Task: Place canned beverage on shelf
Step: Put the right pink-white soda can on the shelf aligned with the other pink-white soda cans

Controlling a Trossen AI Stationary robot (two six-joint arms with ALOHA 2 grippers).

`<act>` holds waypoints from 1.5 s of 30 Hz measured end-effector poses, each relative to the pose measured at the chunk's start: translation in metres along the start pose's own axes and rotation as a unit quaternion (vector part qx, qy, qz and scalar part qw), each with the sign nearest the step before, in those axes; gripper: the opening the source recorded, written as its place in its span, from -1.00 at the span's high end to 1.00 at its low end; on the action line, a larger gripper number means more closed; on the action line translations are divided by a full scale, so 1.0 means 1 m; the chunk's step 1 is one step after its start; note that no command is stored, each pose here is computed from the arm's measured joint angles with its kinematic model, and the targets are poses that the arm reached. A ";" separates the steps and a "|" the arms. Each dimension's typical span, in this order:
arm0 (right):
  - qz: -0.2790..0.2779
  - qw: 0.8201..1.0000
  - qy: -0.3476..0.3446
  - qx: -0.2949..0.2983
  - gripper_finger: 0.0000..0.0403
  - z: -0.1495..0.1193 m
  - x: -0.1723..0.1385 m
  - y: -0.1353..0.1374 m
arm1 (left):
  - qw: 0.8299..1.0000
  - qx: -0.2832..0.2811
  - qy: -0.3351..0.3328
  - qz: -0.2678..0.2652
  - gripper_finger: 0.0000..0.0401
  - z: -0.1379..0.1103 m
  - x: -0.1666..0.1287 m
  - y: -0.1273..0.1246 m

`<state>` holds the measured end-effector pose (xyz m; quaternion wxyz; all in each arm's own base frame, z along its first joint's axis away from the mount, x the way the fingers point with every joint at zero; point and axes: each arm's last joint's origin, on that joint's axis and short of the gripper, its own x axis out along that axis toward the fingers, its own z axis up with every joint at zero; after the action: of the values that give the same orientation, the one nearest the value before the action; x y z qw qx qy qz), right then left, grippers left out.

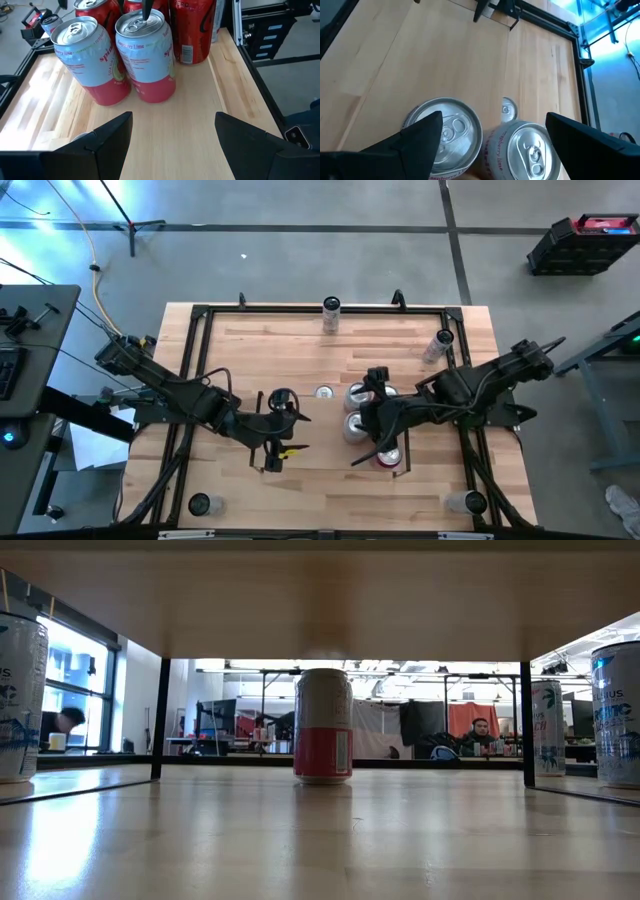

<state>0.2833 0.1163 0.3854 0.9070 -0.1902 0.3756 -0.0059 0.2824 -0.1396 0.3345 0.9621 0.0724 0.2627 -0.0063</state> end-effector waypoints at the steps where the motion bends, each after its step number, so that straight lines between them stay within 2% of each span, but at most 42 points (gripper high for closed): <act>1: 0.000 1.000 -0.001 0.000 -0.70 0.000 0.000 0.000 | 1.000 0.000 0.000 0.000 -0.37 0.000 0.000 0.000; 4: -0.001 1.000 0.006 -0.003 -0.70 0.000 -0.003 -0.001 | 1.000 0.000 0.000 0.000 -0.37 0.000 0.000 0.000; 10: -0.021 1.000 -0.015 0.017 -0.70 0.012 -0.040 -0.016 | 1.000 0.011 -0.006 -0.003 -0.37 0.002 -0.006 0.002; 13: -0.015 0.999 -0.026 0.031 -0.70 0.015 -0.046 -0.017 | 1.000 0.016 -0.017 -0.005 -0.37 0.005 -0.014 0.004; 18: 0.011 1.000 -0.005 0.028 -0.70 0.007 -0.027 -0.003 | 1.000 0.015 -0.024 -0.012 -0.37 0.005 -0.019 -0.001; 23: 0.009 1.000 0.005 0.025 -0.70 -0.001 -0.006 0.005 | 0.999 0.024 -0.024 -0.022 -0.37 0.004 -0.020 -0.009; 31: 0.000 0.999 0.012 0.032 -0.70 -0.003 -0.002 -0.002 | 0.999 0.010 -0.029 -0.013 -0.37 0.004 -0.023 -0.013; 38: 0.022 0.999 0.016 0.039 -0.70 -0.003 0.001 -0.006 | 0.999 0.006 -0.030 -0.013 -0.37 0.004 -0.023 -0.013; 45: 0.021 0.998 0.022 0.047 -0.70 -0.003 0.006 -0.012 | 0.999 0.006 -0.029 -0.013 -0.37 0.004 -0.023 -0.013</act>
<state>0.2870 0.1037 0.3834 0.9063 -0.1394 0.3989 -0.0090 0.2640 -0.1535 0.3473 0.9689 0.0743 0.2351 -0.0230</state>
